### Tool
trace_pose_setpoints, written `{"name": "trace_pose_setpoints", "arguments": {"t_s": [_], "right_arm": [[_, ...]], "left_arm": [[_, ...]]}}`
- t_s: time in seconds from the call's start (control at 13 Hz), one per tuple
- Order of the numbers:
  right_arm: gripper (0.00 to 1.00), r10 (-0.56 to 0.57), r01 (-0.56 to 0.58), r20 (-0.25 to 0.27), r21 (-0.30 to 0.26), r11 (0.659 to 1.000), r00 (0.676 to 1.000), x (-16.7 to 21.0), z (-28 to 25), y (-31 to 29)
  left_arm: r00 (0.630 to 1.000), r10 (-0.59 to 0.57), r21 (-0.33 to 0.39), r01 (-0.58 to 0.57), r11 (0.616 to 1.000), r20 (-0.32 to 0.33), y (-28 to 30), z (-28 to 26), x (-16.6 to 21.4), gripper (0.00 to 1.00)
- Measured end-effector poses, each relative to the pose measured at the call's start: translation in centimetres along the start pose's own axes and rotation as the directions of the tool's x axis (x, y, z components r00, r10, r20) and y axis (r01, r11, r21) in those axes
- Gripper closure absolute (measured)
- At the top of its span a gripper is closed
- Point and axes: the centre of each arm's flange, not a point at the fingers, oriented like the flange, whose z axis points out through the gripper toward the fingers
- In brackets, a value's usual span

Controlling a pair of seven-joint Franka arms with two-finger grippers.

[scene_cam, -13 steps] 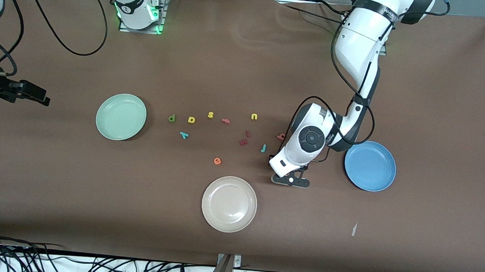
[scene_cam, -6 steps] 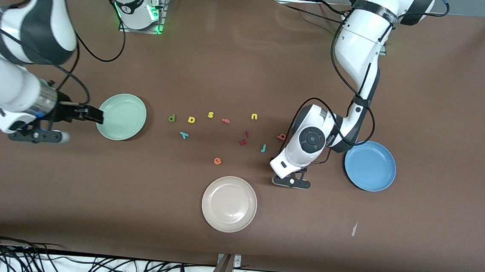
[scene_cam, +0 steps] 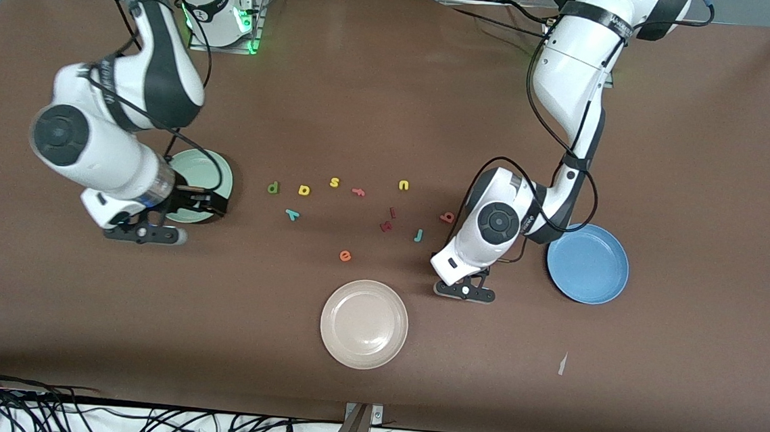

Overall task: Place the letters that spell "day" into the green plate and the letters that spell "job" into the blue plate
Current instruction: 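Drop the blue o on the blue plate while the right gripper approaches, then grasp the green p with the right gripper while the left gripper descends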

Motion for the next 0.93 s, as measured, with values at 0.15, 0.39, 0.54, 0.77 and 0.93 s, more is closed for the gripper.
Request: {"name": "trace_pose_setpoints", "arguments": {"t_s": [0.15,0.39,0.54,0.77,0.93], "right_arm": [[0.00,-0.031,0.031,0.020,0.005,1.000,0.999,-1.9,3.9,-1.7],[0.00,-0.086,0.086,0.001,0.000,0.996,0.996,-4.5,8.5,-3.7],[0.00,-0.111,0.111,-0.019,-0.007,0.994,0.994,-6.3,11.4,-3.8],[0.00,-0.138,0.137,-0.049,-0.016,0.990,0.989,-8.6,14.8,-3.2],[0.00,-0.143,0.143,-0.051,-0.019,0.990,0.988,-9.7,16.2,-2.8]], "left_arm": [[0.998,0.012,0.011,-0.013,1.000,0.068,-3.8,-2.0,0.8,0.73],[0.993,-0.005,0.058,-0.002,0.998,0.122,-8.9,-7.1,0.0,0.73],[0.990,-0.028,0.082,0.017,0.996,0.139,-12.4,-8.9,-1.7,0.73],[0.994,-0.024,0.121,0.011,0.993,0.107,-16.8,-9.4,-4.9,0.73],[0.995,-0.001,0.112,-0.010,0.994,0.095,-19.6,-8.8,-7.1,0.73]]}}
